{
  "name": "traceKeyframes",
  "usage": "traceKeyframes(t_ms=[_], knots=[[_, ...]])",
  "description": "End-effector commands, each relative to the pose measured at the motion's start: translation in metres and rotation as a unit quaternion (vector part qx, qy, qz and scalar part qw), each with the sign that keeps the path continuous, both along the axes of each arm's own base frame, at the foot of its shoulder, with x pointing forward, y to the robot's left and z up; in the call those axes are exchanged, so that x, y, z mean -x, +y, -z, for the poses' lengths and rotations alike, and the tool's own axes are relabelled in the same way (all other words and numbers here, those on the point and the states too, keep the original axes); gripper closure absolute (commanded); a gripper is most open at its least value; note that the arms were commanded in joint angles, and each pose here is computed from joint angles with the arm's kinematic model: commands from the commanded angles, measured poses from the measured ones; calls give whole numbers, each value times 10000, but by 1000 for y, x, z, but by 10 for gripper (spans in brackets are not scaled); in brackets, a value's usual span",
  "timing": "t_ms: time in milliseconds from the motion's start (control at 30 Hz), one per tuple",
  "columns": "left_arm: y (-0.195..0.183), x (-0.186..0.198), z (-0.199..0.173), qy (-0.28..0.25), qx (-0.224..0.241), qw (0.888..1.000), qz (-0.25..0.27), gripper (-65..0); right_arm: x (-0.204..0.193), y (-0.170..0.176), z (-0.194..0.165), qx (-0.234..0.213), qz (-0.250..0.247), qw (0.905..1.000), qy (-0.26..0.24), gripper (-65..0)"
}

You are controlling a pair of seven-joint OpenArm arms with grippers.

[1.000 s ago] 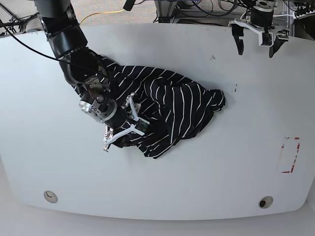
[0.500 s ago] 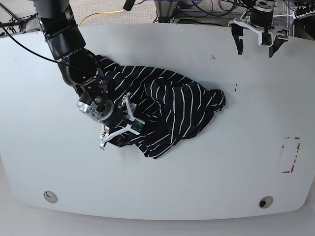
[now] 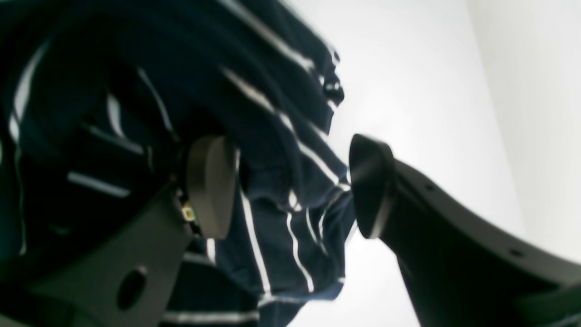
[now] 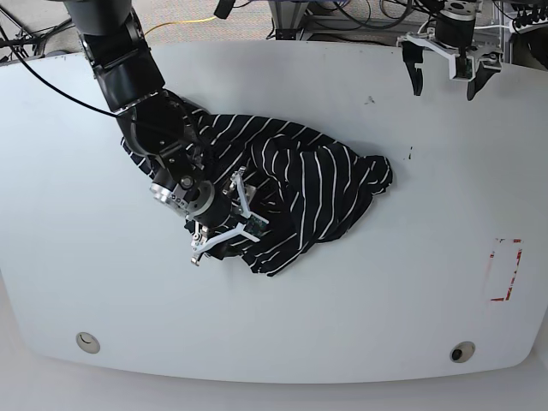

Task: Fold the T-shirt properly
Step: 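Close the right gripper on a shirt edge and lift it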

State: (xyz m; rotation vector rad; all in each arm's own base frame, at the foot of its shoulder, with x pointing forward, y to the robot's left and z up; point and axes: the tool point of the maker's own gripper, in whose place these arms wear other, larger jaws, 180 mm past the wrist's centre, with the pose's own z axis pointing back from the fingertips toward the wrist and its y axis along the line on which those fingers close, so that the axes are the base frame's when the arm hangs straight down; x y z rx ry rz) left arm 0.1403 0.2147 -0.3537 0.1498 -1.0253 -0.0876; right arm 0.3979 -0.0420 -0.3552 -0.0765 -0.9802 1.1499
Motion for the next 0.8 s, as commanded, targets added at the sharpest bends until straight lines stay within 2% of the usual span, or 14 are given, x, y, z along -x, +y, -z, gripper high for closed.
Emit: traceKeyframes(t_ms=[0,233,467,533,700,767], knots=[[1,-1,-7,-117,-39,9999,14,-560,-17,-4,-15,-34,54,9997,-223,-369],[1,-1,-7,-118,-45,9999,9,-560,-26,-9,-9,24,144,9998,-113,-274],[1,-1,-7,-117,-39,9999,14,-560,-25,-5,-7,-70,76,9999,-102,-236],[1,-2,-8,-125,-39,9999,14,-560,-24,-3,-7,-73,62,9999,-95,-185],[1,-9,-11,-240,-45,9997,9,-560,-22,0,-11,-17,-24,10000,-89,0],[1,-11,-12,-263,-45,9996,9,-560,-21,1,-16,72,-67,9999,-95,0]])
